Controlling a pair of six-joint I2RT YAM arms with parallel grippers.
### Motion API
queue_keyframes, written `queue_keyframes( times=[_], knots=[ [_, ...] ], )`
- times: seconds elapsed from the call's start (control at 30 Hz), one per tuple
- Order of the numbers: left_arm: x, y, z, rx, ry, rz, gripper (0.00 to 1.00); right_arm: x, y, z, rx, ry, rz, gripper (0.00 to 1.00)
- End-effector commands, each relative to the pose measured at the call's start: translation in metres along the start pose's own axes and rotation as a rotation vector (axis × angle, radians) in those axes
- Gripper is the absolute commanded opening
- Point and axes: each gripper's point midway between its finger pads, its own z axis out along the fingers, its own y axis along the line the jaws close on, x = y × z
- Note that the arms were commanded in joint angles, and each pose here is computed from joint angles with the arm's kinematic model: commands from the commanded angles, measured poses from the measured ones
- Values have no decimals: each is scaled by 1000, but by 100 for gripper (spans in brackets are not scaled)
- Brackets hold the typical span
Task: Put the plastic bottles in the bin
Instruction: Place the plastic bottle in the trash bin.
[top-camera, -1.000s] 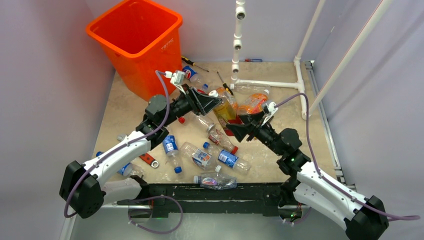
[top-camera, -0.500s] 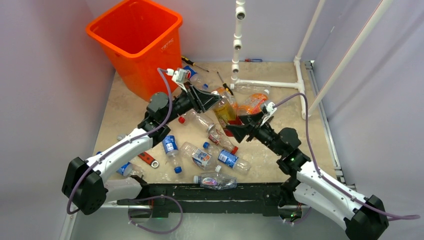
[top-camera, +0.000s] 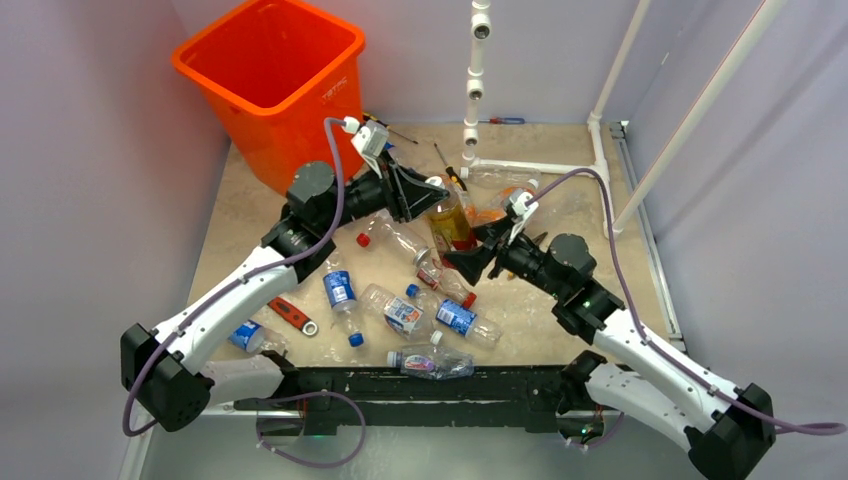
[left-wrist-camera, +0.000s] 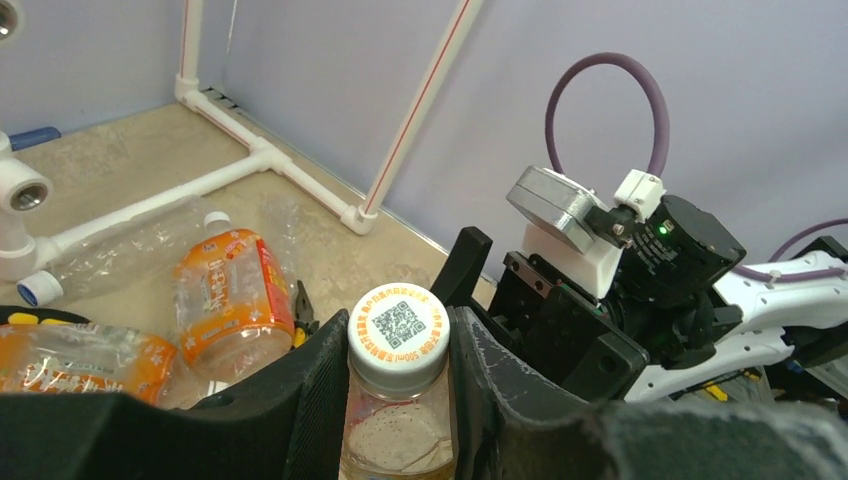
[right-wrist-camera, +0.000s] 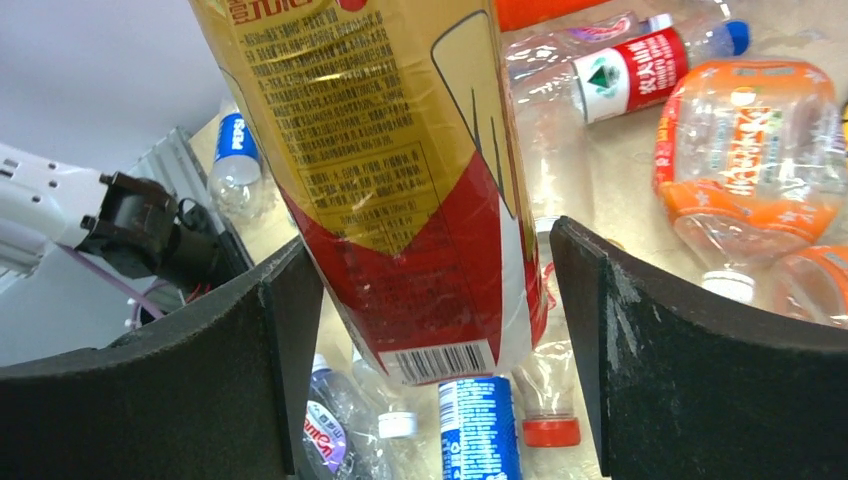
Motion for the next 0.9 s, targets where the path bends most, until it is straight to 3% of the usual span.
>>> queue_keyframes(
  times=[0.0,0.13,0.3,0.33,0.6,0.87],
  knots=[
    [-11,-28,-2,118,0,22,0,-10,13,6,-69,-12,-23,80],
    [-13,-34,-1,145,-4,7,0,-10,16,10,-90,-16,-16,73],
    [-32,-29,-4,71,-60,62,0,-15,14,8,-63,-32,9,98],
    [-39,-25,-6,37,-73,88,0,-18,15,5,-61,-45,12,99],
    [-152,-23,-35,-229,-368,296,0,-59,20,-23,-13,-170,30,99],
    [-262,5,-100,-713,-682,592,0,-57,21,-42,11,-217,187,99]
  ],
)
